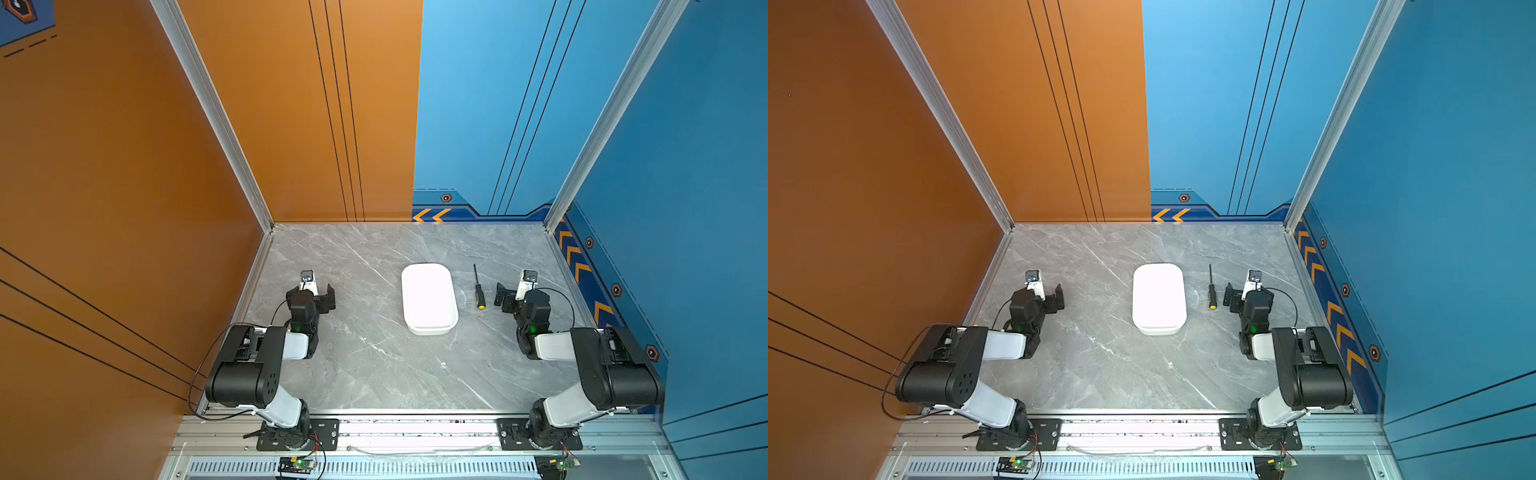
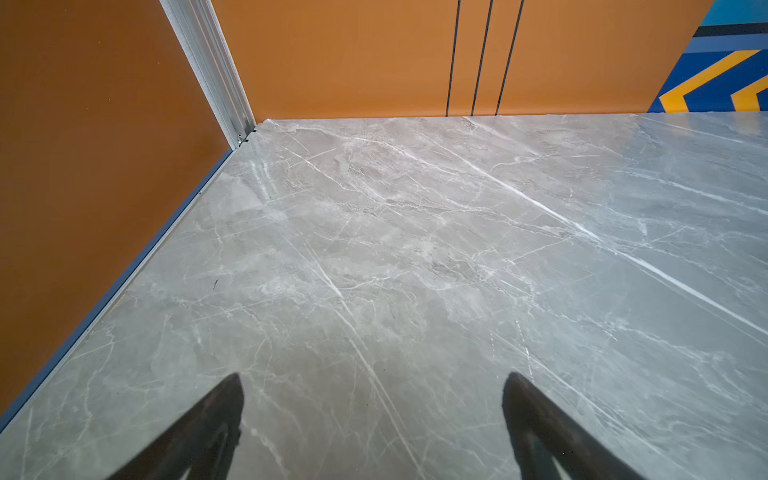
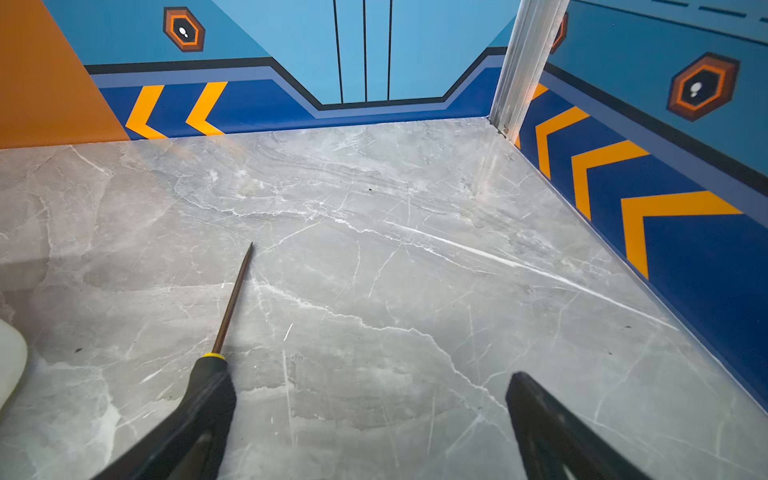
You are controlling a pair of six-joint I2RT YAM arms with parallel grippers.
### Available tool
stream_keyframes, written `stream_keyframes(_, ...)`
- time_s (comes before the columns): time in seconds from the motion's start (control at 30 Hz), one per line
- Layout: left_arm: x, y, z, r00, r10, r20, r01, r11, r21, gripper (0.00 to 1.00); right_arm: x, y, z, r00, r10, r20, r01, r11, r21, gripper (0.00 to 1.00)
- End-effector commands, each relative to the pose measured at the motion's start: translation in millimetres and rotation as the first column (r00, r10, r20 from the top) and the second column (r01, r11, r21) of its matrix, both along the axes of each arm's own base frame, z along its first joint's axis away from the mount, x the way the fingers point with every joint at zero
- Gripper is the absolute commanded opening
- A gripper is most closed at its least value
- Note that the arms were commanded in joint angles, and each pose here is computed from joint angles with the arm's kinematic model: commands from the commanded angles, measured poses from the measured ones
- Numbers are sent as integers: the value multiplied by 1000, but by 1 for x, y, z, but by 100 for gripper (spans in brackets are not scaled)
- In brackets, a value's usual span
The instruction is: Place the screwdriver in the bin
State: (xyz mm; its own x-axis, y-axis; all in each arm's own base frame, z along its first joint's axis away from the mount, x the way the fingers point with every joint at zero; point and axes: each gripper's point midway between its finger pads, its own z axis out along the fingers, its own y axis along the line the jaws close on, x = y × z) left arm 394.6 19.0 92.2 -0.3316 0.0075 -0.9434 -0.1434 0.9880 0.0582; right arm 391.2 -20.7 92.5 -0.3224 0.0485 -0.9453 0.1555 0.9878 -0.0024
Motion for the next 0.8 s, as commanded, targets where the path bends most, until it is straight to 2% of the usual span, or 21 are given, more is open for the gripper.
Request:
stream_keyframes(0.0, 2, -4, -2, 1000, -23, -12, 23, 1000, 5, 98, 3, 4, 0, 1000, 9, -5, -9, 1000, 6, 100)
stream_keyframes(0.3, 1, -4, -1, 1000, -21, -10, 21, 1000, 7, 98, 2, 7, 1, 1000, 28, 2, -28, 1000, 6, 100)
stream_keyframes(0.43, 1, 3, 14, 999, 32, -24, -31, 999, 23, 98, 3, 0, 10, 1000, -12, -6, 12, 1000, 5, 100)
stream_keyframes(0.5, 2, -9, 30, 998, -10, -60, 14, 998, 62, 98, 6, 2, 24, 999, -9, -43, 9, 1000, -3, 100)
stream_keyframes(0.57, 3, -25, 58, 998, -32, -62, 37, 996, 79, 98, 12, 9, 36, 990, 24, -140, -22, 1000, 14, 100)
stream_keyframes(0.67, 4, -45, 90, 998, -62, -24, 62, 998, -27, 98, 22, 22, 47, 955, 80, -285, -54, 994, 96, 100)
stream_keyframes(0.77, 6, -58, 96, 998, -65, -13, 61, 980, -188, 98, 27, 49, 44, 890, 170, -423, -95, 977, 193, 100)
